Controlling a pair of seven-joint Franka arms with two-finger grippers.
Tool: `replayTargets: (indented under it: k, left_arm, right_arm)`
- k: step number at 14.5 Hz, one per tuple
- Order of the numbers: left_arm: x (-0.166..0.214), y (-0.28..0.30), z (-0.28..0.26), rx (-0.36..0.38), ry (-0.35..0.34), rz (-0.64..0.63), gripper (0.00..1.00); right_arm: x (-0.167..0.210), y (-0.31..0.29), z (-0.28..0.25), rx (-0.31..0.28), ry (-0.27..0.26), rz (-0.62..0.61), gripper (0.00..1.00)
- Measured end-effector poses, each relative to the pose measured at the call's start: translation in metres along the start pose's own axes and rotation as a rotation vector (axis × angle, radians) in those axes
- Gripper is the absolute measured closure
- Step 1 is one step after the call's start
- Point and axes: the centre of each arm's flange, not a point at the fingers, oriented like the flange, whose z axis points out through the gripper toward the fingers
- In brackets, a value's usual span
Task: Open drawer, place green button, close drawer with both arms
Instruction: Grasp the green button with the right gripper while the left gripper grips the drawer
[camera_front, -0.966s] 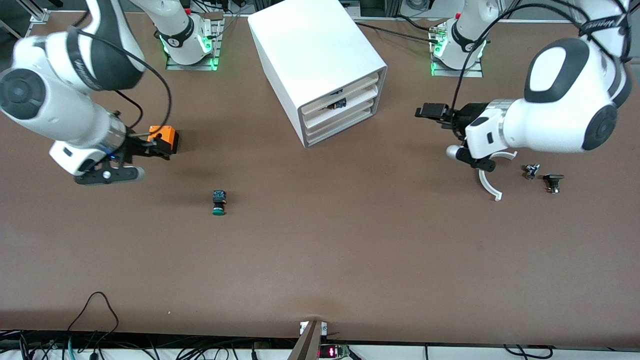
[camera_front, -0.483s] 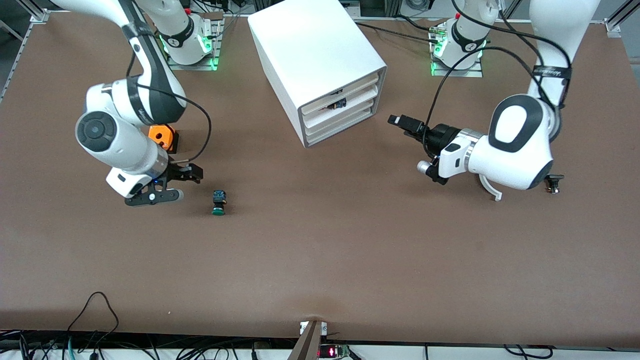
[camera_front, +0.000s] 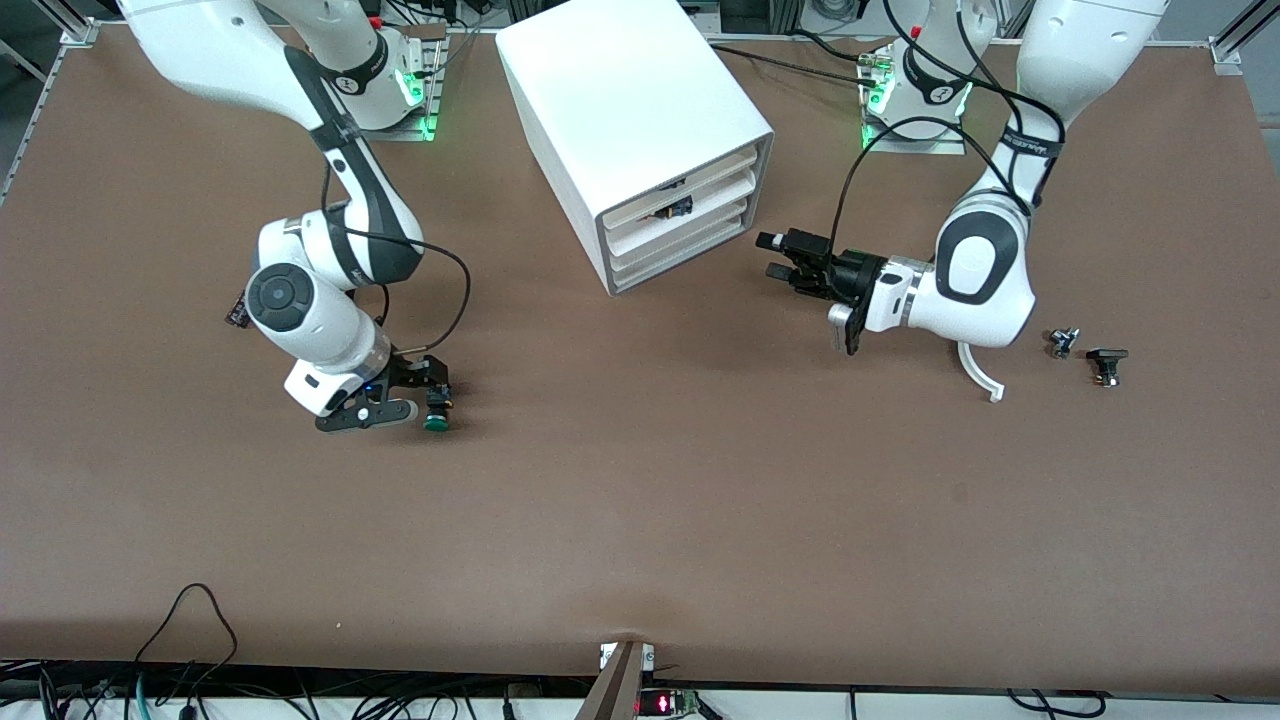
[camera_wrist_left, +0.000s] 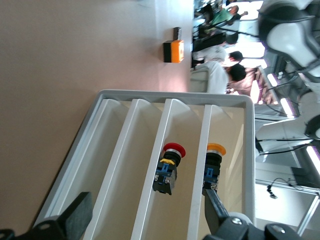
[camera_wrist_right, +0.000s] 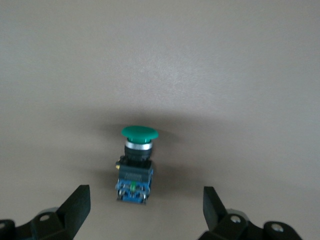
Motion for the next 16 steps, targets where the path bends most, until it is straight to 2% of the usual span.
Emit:
replayTargets:
  k: [1,2,9,12,14,15,16]
  left_arm:
    - [-0.008,-0.006,0.009,-0.017,-0.004,-0.005,0.04]
    - [-0.016,-0.011,0.019,-0.029,-0.016,-0.016,0.09]
    - [-0.030,-0.037,0.049,-0.055,-0.057,-0.068,0.06]
    - [-0.031,-0.049,0.051,-0.041,-0.047,0.000,0.07]
    - [-0.034,-0.066,0.054,-0.052,-0.031,0.057,0.07]
    - [-0.037,-0.076,0.059,-0.070,-0.016,0.067,0.14]
    - [-0.039,-0.084,0.067,-0.093,-0.002,0.070,0.22]
  right_arm:
    - [-0.003,0.000,0.014,0.002,0.006,0.004,0.00]
    - [-0.006,0.000,0.026,0.003,0.006,0.011,0.00]
    - [-0.012,-0.009,0.056,0.013,-0.006,0.054,0.00]
    - [-0.013,-0.014,0.056,0.017,-0.007,0.065,0.01]
    - [-0.013,-0.014,0.056,0.017,-0.006,0.065,0.05]
    - [-0.013,-0.014,0.056,0.017,-0.006,0.065,0.11]
    - [-0.013,-0.014,0.055,0.017,-0.006,0.065,0.26]
